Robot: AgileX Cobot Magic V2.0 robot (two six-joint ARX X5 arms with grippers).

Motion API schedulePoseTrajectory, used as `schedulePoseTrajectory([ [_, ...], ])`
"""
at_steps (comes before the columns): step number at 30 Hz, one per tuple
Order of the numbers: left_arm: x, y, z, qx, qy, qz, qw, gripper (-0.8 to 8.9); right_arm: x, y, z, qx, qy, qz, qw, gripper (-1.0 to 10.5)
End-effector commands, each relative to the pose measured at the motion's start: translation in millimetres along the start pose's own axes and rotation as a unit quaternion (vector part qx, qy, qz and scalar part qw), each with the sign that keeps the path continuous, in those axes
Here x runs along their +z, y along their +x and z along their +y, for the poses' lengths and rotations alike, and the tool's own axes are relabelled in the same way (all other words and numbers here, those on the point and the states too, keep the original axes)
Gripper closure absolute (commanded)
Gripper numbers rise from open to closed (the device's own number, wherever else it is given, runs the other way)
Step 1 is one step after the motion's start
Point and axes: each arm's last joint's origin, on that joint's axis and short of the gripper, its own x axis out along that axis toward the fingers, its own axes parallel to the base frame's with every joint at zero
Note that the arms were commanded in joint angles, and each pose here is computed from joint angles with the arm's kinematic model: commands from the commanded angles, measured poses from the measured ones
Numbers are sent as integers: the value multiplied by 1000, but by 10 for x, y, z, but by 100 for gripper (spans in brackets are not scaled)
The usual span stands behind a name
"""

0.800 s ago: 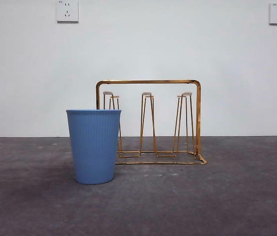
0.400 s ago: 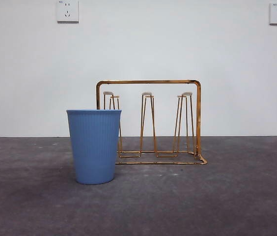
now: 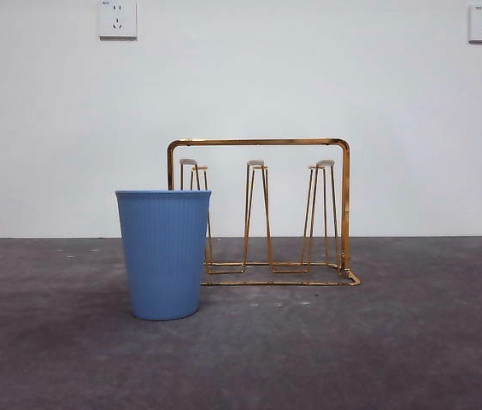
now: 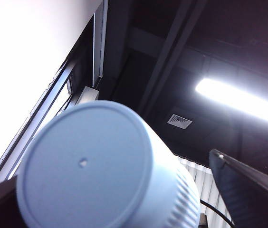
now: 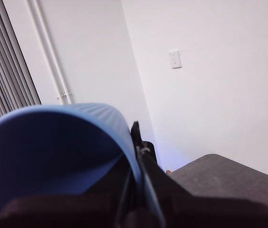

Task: Pick up cup 1,put cup 1 in the cup rack,pick up cup 2,put cup 2 in the cup rack

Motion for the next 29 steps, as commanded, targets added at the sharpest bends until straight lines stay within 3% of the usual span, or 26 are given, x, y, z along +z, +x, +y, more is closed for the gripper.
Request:
schedulePoseTrajectory([
  [1, 20, 7, -35, -11, 12, -7, 1000, 158, -23, 37, -33, -5, -2, 3, 1000, 963],
  [8, 21, 7, -35, -11, 12, -8, 1000, 181, -89, 157, -60, -4, 7, 14, 1000, 963],
  [16, 20, 7, -34, -11, 10, -7, 1000, 467, -129, 237, -29, -11, -2, 16, 1000, 962],
  [21, 19, 7, -33, -10, 9, -7, 1000, 575, -114, 237, -27, -15, -5, 8, 1000, 962],
  [25, 19, 7, -33, -10, 9, -7, 1000, 590, -112, 237, -26, -14, -6, 7, 1000, 962],
  [29, 19, 7, -32, -10, 9, -7, 1000, 787, -118, 238, -28, -15, -4, 10, 1000, 958],
])
